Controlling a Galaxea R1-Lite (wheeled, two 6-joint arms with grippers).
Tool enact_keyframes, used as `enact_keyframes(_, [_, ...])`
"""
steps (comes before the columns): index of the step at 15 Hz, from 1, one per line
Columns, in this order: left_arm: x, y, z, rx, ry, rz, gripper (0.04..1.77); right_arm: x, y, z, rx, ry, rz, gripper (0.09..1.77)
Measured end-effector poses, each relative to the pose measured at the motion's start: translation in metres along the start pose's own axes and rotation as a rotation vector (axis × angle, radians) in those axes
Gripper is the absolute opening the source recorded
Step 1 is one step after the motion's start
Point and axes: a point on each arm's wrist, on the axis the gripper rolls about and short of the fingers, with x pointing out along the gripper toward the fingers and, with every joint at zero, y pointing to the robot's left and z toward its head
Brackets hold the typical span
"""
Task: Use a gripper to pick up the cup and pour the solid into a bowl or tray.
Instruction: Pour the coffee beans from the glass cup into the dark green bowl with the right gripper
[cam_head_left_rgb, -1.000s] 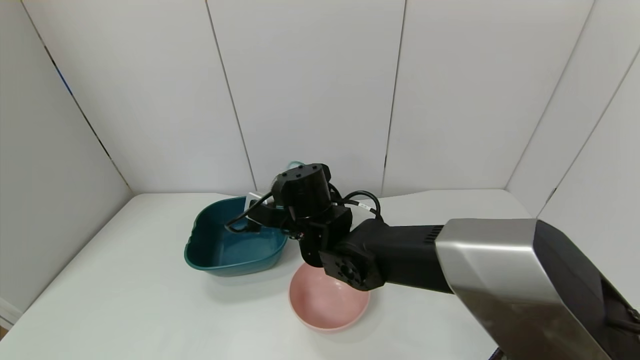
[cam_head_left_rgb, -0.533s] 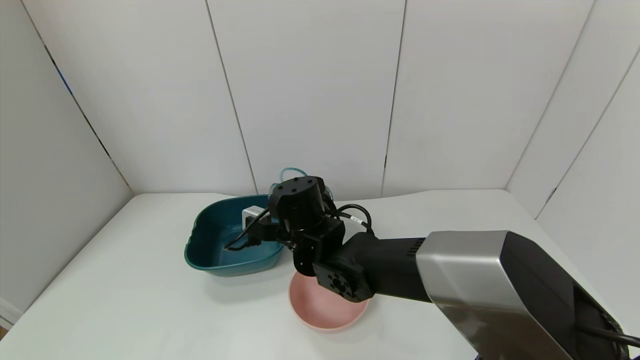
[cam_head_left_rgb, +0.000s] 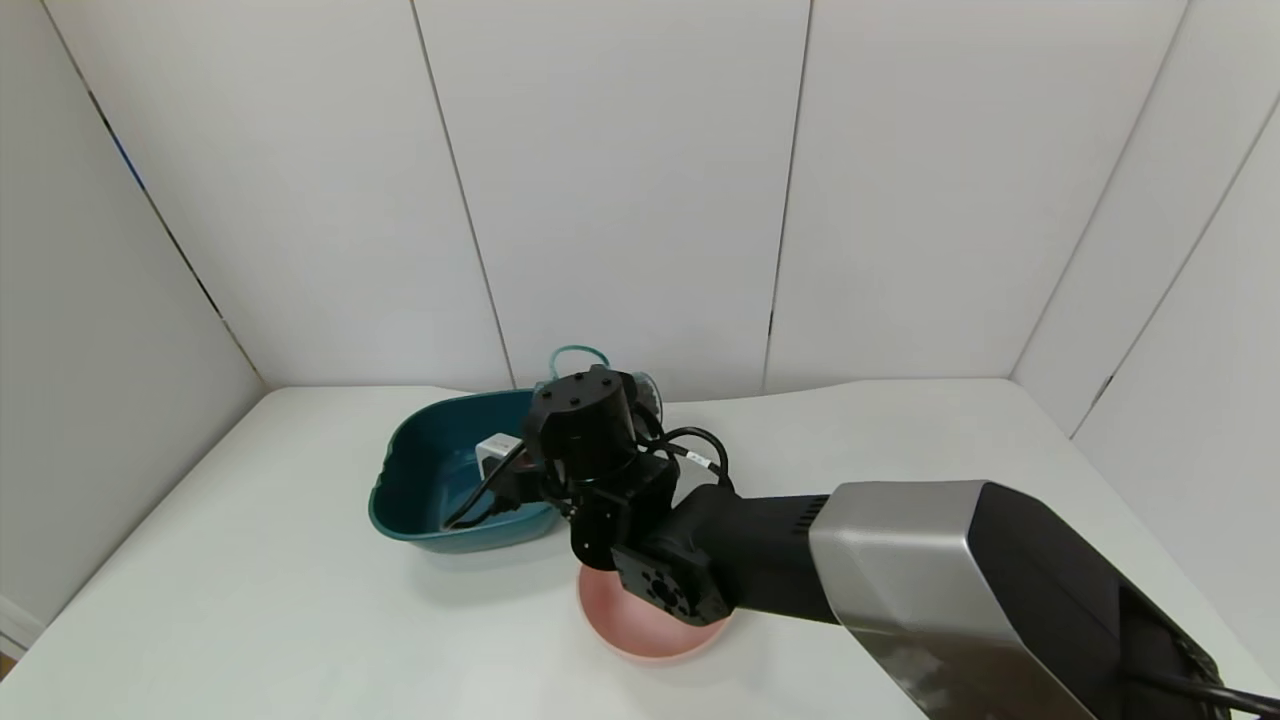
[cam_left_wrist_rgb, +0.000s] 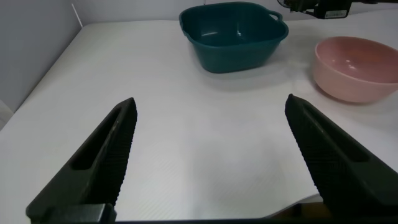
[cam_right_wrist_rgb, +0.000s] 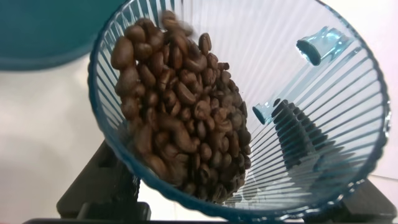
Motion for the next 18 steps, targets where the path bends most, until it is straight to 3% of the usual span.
enact_keyframes(18, [0.000, 0.000, 0.000, 0.000, 0.000, 0.000, 1.72, -0.001, 0.018, 0.013, -0.219, 0.052, -0.058, 1.36])
